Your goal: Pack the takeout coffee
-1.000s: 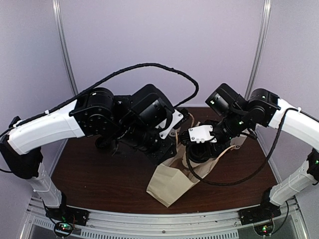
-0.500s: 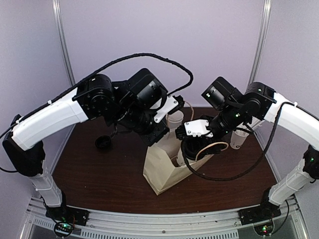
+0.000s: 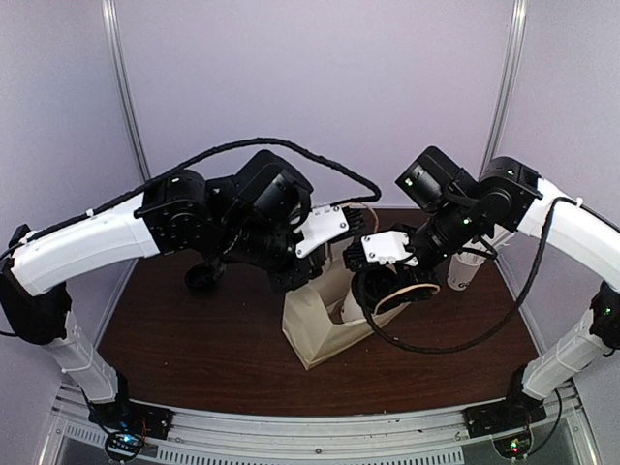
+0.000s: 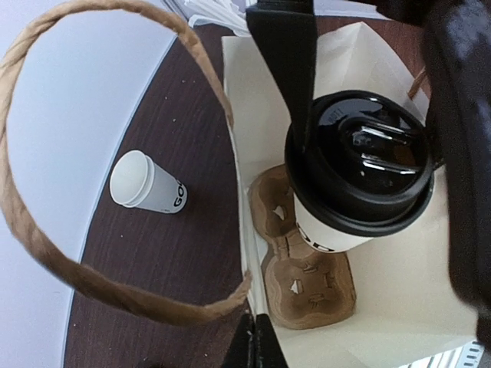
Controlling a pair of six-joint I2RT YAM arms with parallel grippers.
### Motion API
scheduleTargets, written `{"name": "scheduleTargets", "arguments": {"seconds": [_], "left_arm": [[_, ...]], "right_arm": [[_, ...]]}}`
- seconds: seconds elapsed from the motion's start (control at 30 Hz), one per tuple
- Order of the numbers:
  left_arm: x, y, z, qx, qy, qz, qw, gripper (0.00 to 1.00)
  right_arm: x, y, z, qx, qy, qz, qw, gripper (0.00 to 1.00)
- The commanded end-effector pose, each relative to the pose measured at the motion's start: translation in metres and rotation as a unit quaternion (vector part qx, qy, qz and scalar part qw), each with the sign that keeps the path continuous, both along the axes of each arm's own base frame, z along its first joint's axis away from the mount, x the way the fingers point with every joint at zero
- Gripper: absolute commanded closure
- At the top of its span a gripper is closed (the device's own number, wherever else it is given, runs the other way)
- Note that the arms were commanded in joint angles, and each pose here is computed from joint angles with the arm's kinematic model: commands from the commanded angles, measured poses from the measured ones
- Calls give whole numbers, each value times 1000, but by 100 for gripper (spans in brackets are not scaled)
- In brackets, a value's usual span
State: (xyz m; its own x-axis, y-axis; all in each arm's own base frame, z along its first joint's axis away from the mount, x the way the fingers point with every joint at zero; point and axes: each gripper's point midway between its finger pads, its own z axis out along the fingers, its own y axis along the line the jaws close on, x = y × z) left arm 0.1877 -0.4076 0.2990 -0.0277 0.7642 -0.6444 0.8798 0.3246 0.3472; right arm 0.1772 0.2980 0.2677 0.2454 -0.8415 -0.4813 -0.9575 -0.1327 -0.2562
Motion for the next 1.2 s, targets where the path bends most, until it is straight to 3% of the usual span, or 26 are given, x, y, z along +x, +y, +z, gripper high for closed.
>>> {"name": "scheduleTargets", "arguments": {"seconds": [0.0, 0.23, 0.3, 0.37, 0.57, 0.83, 1.0, 1.17], "left_arm": [[-11, -11, 45, -94, -35, -55, 993, 100], [-28, -23, 45, -123, -18, -85, 989, 99], [-28, -24, 47, -133, -11, -79, 988, 69], [-27, -23, 52, -142, -11, -72, 987, 50], [-31, -3, 99, -224, -33, -58, 972, 27], [12, 61, 107, -254, -107, 68, 959, 19], [37, 78, 79, -263, -92, 111, 954, 18], [44, 78, 64, -256, -81, 112, 957, 18]], "right_arm": [[-7, -6, 10, 24, 2, 5, 1000, 52], [-7, -9, 8, 24, 12, 6, 1000, 52], [-10, -16, 8, 9, 6, 15, 1000, 52], [-15, -19, 5, 1, 14, 27, 1000, 52], [-39, -30, -15, -33, 69, 65, 995, 52], [-47, -44, -16, -76, 71, 111, 988, 52], [-57, -50, -19, -81, 69, 108, 989, 51], [-46, -51, -24, -87, 7, 79, 993, 51]]}}
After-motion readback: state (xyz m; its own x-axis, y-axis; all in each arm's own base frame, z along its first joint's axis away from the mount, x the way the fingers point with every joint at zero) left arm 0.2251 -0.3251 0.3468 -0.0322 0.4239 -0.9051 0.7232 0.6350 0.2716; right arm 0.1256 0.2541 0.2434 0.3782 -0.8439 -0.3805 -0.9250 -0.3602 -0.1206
